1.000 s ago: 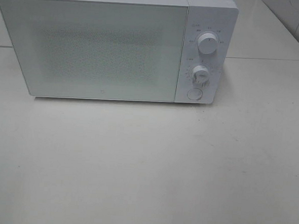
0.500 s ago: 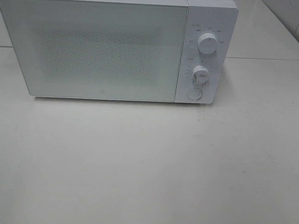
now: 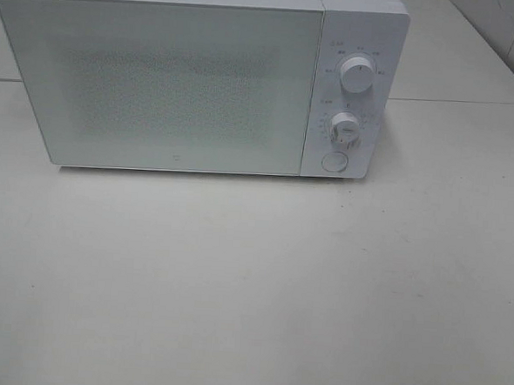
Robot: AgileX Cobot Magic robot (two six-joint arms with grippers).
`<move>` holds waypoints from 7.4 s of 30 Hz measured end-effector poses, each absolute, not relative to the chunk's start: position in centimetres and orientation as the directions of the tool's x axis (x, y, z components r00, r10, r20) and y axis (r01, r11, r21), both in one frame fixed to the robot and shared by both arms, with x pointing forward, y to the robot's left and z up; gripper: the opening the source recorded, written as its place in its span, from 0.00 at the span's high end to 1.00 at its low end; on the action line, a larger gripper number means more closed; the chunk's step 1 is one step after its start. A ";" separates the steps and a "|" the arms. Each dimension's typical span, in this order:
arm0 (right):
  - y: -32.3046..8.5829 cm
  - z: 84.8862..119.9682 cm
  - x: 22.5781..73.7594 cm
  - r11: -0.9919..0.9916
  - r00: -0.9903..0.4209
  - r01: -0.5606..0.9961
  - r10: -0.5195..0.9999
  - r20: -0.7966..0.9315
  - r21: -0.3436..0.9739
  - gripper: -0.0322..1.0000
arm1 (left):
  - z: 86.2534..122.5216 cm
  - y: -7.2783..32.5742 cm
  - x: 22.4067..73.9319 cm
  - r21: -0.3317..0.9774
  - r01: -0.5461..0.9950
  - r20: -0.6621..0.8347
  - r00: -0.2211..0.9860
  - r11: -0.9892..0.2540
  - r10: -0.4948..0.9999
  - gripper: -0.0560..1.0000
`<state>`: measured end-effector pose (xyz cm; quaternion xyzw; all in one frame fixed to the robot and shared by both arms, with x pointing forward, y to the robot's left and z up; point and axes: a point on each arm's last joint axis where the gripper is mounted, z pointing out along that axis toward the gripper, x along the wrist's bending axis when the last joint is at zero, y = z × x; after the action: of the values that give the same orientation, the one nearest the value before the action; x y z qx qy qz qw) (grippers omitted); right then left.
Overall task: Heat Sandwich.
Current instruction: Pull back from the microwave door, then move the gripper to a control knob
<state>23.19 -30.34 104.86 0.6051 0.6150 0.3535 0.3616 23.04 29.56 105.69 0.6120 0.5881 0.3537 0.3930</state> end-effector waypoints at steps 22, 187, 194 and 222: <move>-30.3 104.9 23.2 0.018 -0.006 0.489 1.000 -0.017 0.872 0.24 | 105.7 29.6 23.0 0.897 0.442 -0.032 0.057 0.004 0.998 0.03; -13.6 88.4 55.5 0.022 -0.033 0.213 0.999 -0.016 0.977 0.24 | 105.7 29.6 23.0 0.897 0.442 -0.032 0.057 0.004 0.998 0.03; -13.6 88.4 55.7 0.026 -0.038 0.216 0.999 -0.018 0.976 0.24 | 105.7 29.6 23.0 0.897 0.442 -0.032 0.057 0.004 0.998 0.03; -13.6 88.4 55.7 0.027 -0.041 0.217 0.999 -0.019 0.976 0.55 | 105.7 29.6 23.0 0.897 0.442 -0.032 0.057 0.004 0.998 0.03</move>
<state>55.66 -13.59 88.38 0.5360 0.5670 0.4462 0.4383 23.04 29.56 105.69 0.6111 0.5891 0.3531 0.3935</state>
